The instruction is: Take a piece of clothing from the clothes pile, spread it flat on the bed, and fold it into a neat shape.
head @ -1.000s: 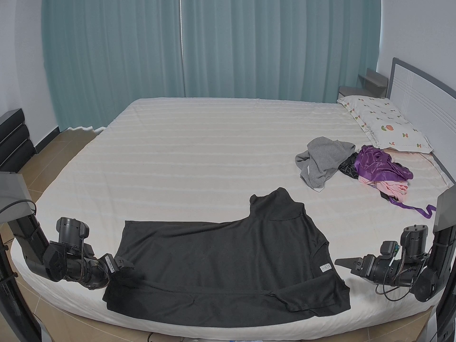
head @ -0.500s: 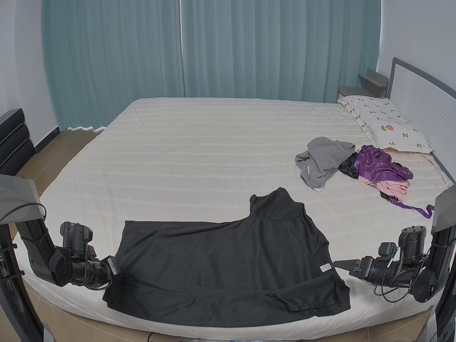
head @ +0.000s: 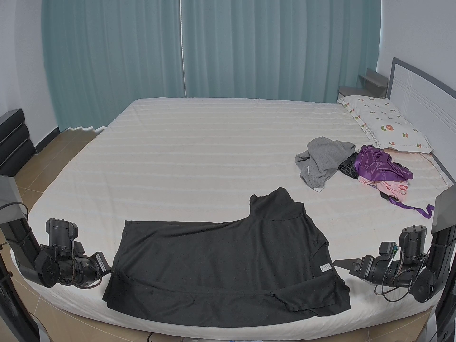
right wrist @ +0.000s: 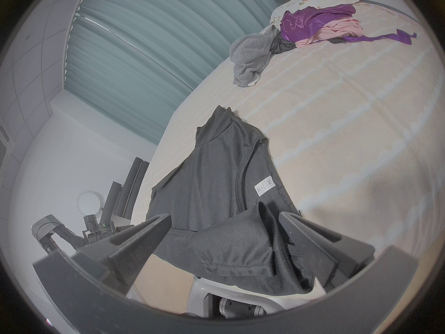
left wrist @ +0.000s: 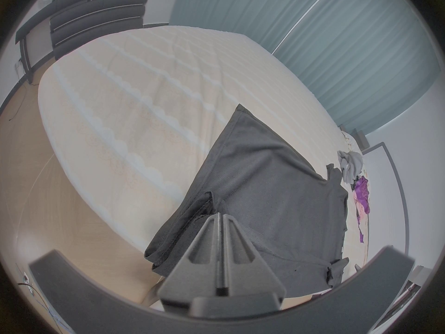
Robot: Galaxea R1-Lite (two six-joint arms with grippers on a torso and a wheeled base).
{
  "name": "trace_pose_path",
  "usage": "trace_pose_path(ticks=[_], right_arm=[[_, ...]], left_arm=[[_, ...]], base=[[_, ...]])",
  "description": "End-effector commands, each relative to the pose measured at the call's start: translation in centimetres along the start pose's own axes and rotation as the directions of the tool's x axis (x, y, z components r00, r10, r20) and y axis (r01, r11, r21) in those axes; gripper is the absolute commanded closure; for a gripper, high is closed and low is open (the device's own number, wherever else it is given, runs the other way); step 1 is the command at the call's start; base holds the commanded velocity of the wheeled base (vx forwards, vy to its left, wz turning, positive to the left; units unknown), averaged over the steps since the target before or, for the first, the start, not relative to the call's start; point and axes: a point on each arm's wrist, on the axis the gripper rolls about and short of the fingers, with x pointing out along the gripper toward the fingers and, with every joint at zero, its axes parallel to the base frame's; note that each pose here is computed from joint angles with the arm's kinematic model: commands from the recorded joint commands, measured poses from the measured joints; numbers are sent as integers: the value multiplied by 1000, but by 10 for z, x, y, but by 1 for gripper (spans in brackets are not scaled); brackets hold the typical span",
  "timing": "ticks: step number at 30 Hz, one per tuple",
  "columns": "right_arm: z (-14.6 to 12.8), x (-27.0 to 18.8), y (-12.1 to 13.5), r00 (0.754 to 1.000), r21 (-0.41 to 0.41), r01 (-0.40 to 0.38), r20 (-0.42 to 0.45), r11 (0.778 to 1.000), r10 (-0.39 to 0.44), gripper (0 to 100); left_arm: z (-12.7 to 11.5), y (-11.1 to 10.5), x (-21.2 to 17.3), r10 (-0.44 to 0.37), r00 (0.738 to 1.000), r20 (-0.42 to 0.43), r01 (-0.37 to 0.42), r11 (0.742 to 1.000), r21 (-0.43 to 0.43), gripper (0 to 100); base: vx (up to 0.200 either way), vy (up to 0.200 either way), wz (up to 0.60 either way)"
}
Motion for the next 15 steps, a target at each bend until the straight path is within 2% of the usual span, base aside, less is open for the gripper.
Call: trace_pose_path(ticks=[1,4,5,8,9,12,15], right_arm=[[-4,-2,0,1000,6,7,-17,1000,-7,0],[-4,-2,0,1000,5,6,-18,1000,-6,0],[-4,-2,0,1000,7,7,-19,1000,-7,0],[-4,-2,0,1000,7,7,-19,1000,-7,0],[-4,-2,0,1000,8,4,-20,1000,-4,0],[-5,-2,0,1000,8,5,-21,1000,-5,0],[-5,-2,0,1000,10,5,-21,1000,-5,0]], left_arm=[[-1,3,1,-24,1000,-21,24,1000,5,100],[-1,5,6,-54,997,-51,55,998,7,100],[-1,6,9,-87,994,-61,88,996,16,0],[-1,6,11,-110,991,-70,112,993,31,0],[-2,7,17,-139,987,-83,145,987,73,0],[-6,11,23,-143,986,-89,154,978,139,0],[-5,11,27,-151,986,-74,161,974,161,0]], base=[[0,0,0],[0,0,0],[0,0,0],[0,0,0],[0,0,0],[0,0,0],[0,0,0]])
